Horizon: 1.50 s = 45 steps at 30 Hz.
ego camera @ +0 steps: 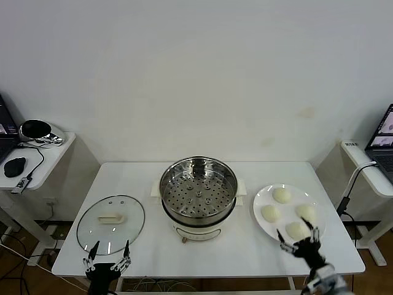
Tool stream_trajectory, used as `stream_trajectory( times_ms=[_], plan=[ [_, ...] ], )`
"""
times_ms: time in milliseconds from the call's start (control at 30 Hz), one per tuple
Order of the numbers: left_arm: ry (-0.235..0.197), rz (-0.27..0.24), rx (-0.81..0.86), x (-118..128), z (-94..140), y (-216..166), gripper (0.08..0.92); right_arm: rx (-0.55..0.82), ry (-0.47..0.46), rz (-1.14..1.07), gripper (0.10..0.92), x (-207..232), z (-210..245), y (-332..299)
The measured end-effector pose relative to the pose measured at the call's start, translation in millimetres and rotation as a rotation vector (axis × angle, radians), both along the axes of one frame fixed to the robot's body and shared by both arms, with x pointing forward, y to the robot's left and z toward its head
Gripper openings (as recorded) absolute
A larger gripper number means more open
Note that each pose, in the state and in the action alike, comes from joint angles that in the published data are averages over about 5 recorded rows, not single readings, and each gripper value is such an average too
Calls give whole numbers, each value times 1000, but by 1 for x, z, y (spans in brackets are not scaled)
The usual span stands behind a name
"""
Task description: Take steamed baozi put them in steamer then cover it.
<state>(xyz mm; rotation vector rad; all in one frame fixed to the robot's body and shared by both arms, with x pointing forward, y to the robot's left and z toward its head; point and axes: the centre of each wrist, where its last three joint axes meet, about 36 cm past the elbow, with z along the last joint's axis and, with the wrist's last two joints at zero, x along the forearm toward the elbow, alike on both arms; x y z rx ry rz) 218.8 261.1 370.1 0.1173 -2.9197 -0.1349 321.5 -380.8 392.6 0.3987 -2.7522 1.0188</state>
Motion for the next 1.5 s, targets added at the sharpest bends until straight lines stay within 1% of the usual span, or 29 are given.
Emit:
stream_trajectory(
  times_ms=[67, 200, 300, 467, 633, 867, 1067, 1267, 1500],
  plan=[
    [-1, -1, 7, 0, 1, 1, 823, -50, 3, 29, 823, 10, 8, -7],
    [-2, -2, 33, 1, 2, 3, 823, -241, 24, 143, 823, 53, 45, -32],
    [-3, 0, 46, 1, 4, 4, 823, -365, 59, 226, 823, 87, 73, -45],
    [-2, 7, 65, 0, 5, 6, 823, -521, 149, 344, 823, 144, 109, -56],
    [2, 14, 85, 0, 5, 10, 823, -629, 273, 432, 823, 196, 132, -63],
    [10, 22, 113, 1, 3, 18, 823, -715, 467, 524, 823, 261, 136, -69],
    [17, 27, 133, 1, 2, 23, 823, -741, 599, 580, 823, 304, 125, -61],
    [21, 30, 148, 0, 0, 26, 823, -758, 694, 605, 823, 332, 108, -47],
    [17, 34, 158, 1, 1, 29, 823, -784, 764, 612, 823, 355, 93, -31]
  ],
)
